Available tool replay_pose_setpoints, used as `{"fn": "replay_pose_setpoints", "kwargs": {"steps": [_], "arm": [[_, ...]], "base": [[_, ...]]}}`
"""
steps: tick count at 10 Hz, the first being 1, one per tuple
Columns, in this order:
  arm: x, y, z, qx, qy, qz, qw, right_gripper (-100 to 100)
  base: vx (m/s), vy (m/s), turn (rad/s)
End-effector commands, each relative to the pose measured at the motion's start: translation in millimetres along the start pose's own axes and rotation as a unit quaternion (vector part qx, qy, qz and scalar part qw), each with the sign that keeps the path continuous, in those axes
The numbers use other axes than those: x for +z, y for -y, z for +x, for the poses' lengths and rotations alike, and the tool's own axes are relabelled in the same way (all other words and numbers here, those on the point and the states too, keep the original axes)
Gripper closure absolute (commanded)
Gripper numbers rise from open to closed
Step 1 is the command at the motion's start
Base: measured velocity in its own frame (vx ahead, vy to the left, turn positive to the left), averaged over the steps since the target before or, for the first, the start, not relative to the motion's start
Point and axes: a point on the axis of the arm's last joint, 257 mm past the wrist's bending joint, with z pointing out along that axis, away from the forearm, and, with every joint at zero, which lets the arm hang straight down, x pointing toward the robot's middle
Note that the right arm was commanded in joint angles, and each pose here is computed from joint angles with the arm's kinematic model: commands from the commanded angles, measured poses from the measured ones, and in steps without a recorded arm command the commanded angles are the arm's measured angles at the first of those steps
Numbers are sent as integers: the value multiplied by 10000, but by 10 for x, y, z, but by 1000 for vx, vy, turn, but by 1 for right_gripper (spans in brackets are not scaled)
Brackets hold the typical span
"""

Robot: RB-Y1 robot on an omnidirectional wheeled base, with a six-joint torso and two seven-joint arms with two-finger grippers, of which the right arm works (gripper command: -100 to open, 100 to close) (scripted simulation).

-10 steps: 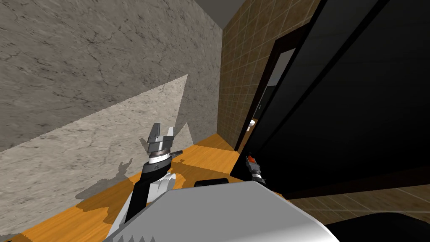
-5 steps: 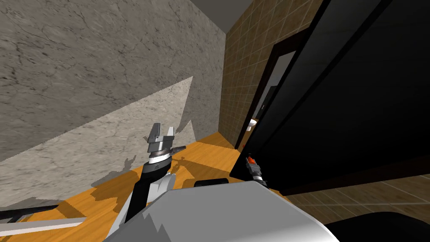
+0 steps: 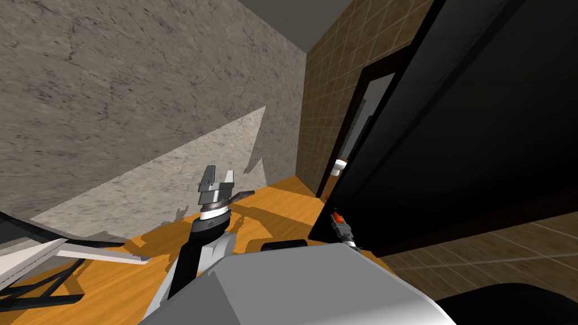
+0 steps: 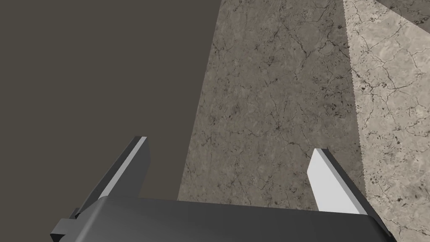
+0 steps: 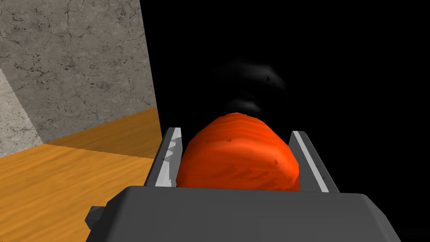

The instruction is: Pull the door open

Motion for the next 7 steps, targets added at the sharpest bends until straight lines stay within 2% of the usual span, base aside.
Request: {"fn": "replay_pose_setpoints", "kwargs": {"steps": [1, 7], "arm": [[0, 0, 0, 0, 0, 0, 10000, 100], [-146, 11, 3, 2, -13, 308, 9995, 100]], "base": [[-98, -16, 25], [-196, -17, 124]]}}
